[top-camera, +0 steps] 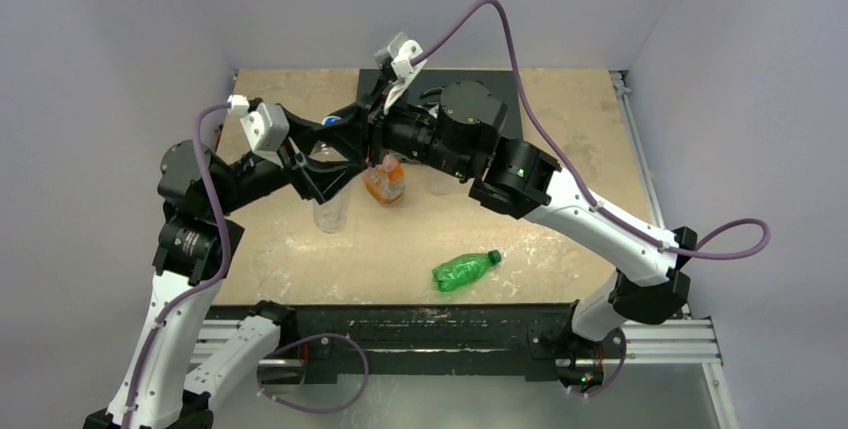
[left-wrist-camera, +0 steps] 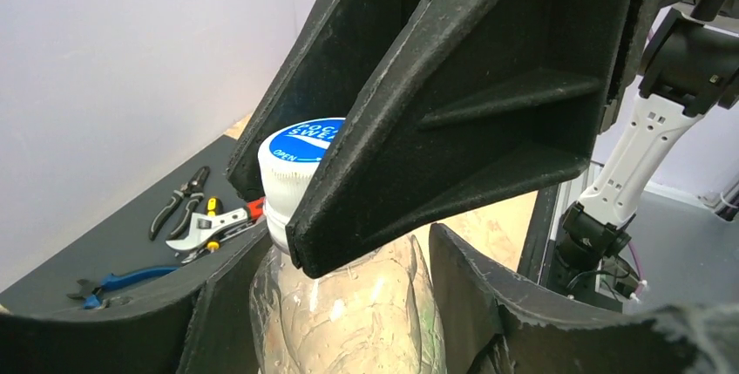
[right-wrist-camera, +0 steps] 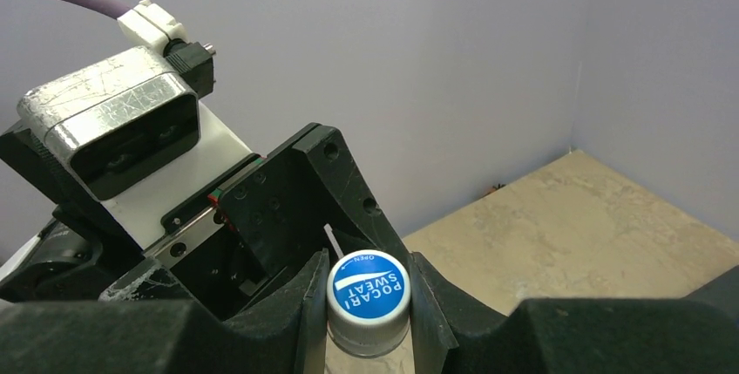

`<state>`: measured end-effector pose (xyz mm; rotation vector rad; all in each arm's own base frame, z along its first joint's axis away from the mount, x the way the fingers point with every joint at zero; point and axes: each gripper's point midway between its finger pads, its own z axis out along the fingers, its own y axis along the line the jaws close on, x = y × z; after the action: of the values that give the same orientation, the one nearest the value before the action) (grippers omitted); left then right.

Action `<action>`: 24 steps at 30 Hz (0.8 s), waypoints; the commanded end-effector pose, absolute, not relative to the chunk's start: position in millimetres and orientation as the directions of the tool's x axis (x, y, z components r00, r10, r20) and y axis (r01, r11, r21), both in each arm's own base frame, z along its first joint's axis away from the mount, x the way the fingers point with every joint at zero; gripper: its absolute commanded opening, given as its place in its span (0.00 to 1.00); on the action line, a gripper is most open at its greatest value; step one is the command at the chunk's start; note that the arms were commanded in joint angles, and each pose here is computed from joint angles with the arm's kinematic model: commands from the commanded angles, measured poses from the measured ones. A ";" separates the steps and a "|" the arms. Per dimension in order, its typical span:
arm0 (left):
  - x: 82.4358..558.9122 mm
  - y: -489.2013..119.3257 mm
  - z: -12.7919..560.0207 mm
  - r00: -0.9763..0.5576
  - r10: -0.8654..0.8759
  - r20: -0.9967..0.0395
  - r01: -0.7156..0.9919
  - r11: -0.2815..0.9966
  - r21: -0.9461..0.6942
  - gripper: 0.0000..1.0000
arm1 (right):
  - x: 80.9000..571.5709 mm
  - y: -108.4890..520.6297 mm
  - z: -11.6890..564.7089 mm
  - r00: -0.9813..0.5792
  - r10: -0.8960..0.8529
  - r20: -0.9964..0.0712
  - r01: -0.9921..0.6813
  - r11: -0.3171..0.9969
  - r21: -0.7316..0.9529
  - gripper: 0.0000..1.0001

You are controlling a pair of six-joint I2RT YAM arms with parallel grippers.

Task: Unscrew the bottle caps
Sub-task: Unscrew the bottle cap from the plastic bottle.

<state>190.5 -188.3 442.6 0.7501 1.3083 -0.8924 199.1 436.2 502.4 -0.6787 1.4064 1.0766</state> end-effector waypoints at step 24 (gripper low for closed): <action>179.0 -190.3 434.7 -0.003 -0.113 -0.994 0.894 0.445 -0.053 0.25 | 200.7 406.5 552.7 -0.052 0.298 -0.953 -0.859 0.474 0.195 0.38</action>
<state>185.7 -185.0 436.4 0.7515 1.3316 -0.8774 193.8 426.7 511.4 -0.7006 1.3803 1.0174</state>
